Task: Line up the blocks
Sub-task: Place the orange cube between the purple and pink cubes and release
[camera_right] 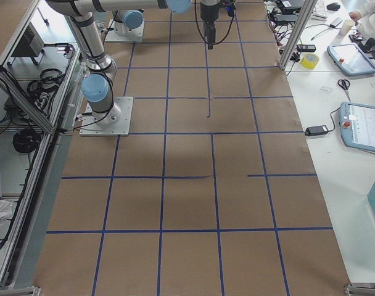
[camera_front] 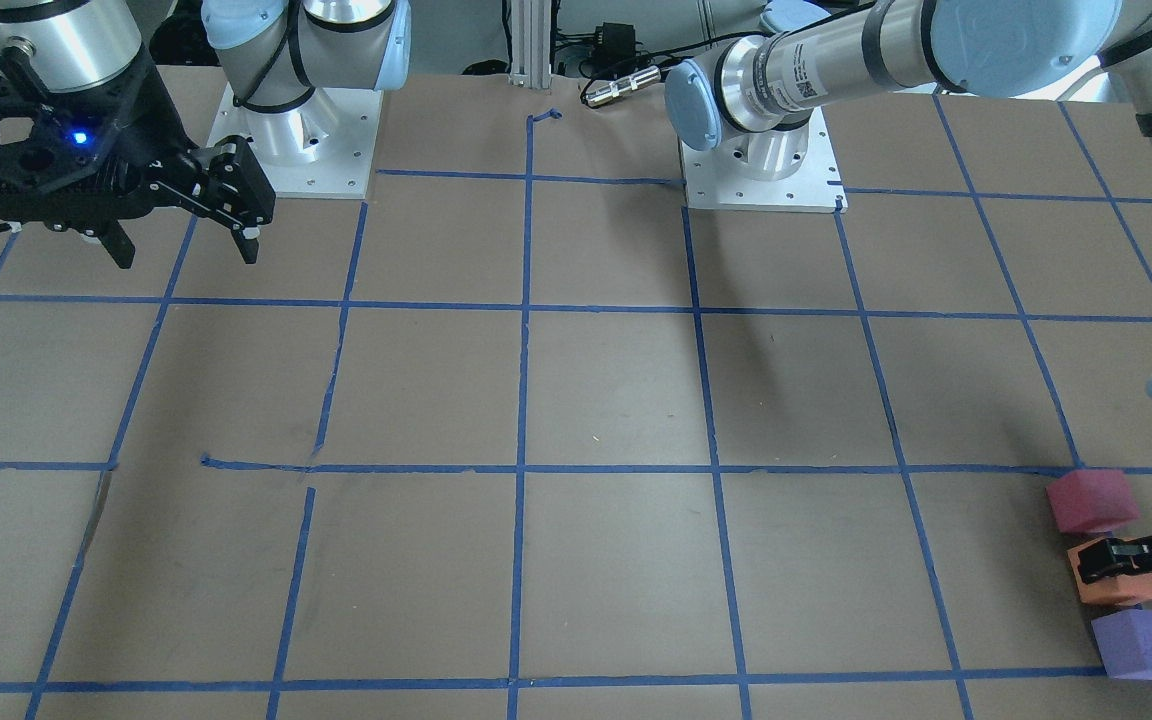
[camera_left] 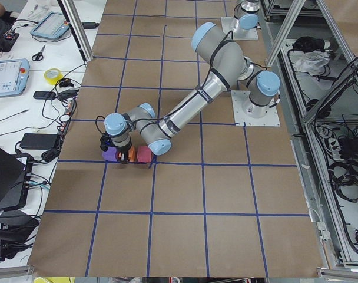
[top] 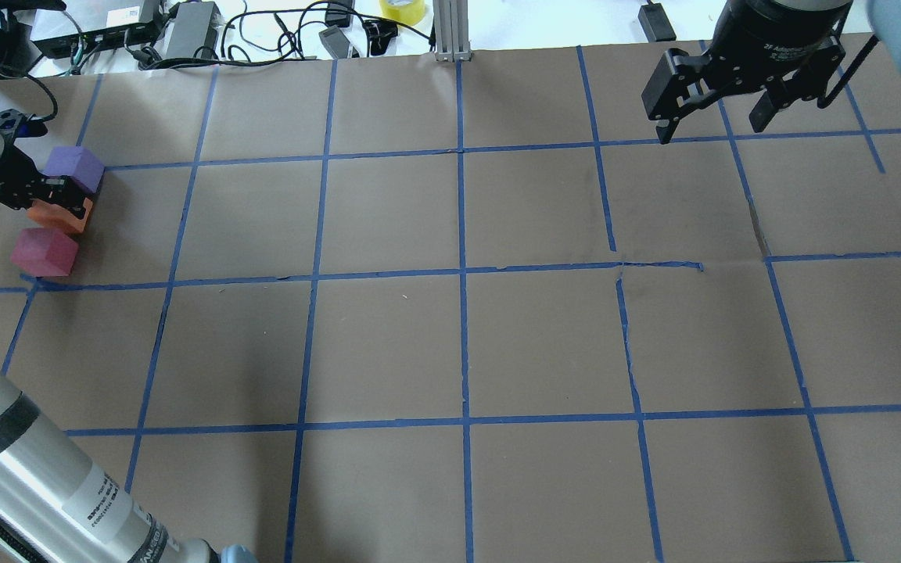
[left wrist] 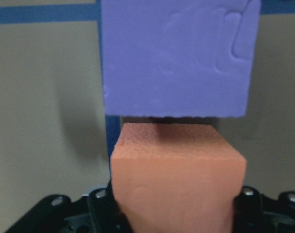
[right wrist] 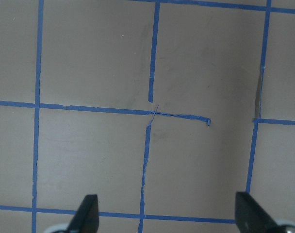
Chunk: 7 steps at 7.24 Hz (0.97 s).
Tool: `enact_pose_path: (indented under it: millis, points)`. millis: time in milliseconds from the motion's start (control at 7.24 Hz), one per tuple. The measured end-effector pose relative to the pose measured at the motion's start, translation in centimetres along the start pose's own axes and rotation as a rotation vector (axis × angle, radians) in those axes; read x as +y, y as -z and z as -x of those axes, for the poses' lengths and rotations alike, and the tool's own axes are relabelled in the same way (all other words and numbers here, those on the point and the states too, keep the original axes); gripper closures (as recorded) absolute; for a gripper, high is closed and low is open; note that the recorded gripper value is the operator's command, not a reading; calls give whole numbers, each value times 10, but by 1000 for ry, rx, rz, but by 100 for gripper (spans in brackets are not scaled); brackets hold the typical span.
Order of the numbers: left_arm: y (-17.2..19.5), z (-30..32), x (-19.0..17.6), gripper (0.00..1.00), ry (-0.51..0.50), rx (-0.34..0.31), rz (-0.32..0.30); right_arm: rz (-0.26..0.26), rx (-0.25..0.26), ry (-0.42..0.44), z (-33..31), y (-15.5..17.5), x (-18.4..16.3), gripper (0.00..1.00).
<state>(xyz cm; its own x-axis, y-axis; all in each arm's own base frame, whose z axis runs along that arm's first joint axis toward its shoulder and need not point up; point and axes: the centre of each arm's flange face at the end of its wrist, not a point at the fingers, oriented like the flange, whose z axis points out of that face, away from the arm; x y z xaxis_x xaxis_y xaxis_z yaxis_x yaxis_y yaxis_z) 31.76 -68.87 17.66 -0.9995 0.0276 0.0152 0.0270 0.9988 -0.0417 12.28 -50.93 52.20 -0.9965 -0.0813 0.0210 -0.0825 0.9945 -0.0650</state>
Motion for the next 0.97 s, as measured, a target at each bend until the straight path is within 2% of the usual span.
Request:
enact_pose_path:
  millis: [553, 691, 967]
  points:
    - [10, -2, -4, 0, -2, -2, -44, 3, 1, -1, 0, -2, -1, 0]
    - [29, -9, -6, 0, -10, 0, -62, 3, 1, 0, 0, -1, -1, 0]
    - [99, -35, -3, 0, -45, -5, -78, 2, 0, 0, 0, -2, -1, 0]
